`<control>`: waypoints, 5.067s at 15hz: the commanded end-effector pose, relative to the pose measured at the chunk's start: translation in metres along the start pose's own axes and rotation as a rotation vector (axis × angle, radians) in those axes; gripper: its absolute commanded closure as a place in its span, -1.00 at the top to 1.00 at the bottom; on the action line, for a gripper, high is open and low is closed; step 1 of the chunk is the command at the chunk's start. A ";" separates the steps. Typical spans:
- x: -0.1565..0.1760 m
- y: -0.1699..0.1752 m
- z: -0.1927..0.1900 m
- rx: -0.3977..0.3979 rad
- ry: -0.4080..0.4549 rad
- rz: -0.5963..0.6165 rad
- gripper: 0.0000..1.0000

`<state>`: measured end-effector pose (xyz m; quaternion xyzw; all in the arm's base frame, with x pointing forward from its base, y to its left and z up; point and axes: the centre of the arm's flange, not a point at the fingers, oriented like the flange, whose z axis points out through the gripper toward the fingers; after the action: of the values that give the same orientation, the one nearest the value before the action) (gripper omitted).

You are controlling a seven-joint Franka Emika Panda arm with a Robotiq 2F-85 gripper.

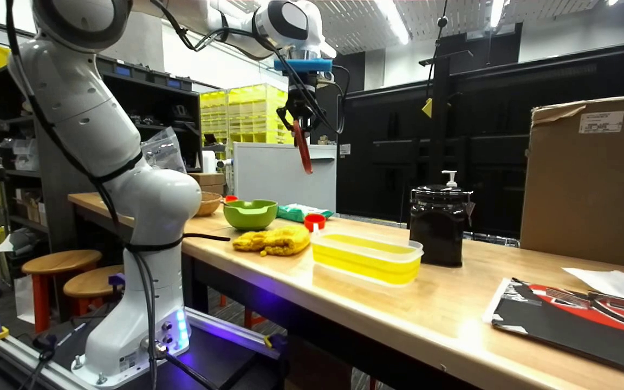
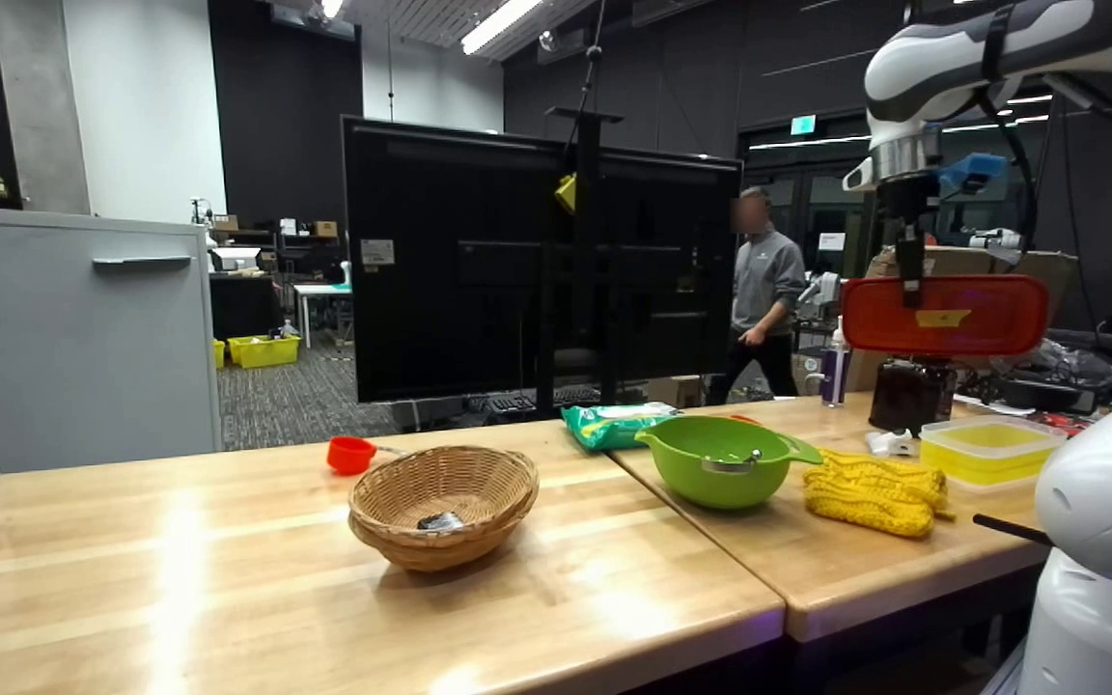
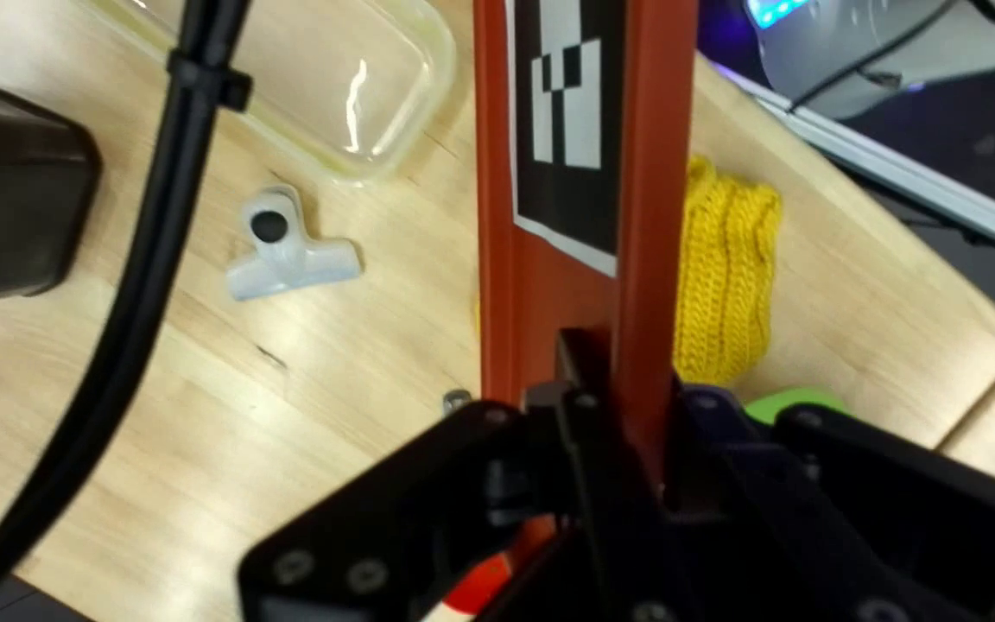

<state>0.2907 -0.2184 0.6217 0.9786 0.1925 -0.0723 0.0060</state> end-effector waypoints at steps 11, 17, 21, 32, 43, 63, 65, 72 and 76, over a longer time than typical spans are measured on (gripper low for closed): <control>-0.148 0.172 0.012 -0.094 -0.071 -0.575 -0.94; -0.188 0.187 0.028 -0.138 -0.028 -0.757 -0.94; -0.202 0.173 0.036 -0.140 0.023 -0.787 -0.94; -0.206 0.136 0.034 0.056 -0.020 -0.848 -0.94; -0.139 0.137 0.043 0.258 -0.130 -1.009 -0.94; -0.066 0.169 0.102 0.610 -0.353 -1.055 -0.94; -0.062 0.170 0.109 0.625 -0.352 -1.064 -0.94; -0.048 0.168 0.117 0.594 -0.357 -1.089 -0.94; -0.057 0.163 0.106 0.470 -0.319 -1.090 -0.94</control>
<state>0.3011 -0.3991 0.5072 0.6751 0.6338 -0.2747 -0.2590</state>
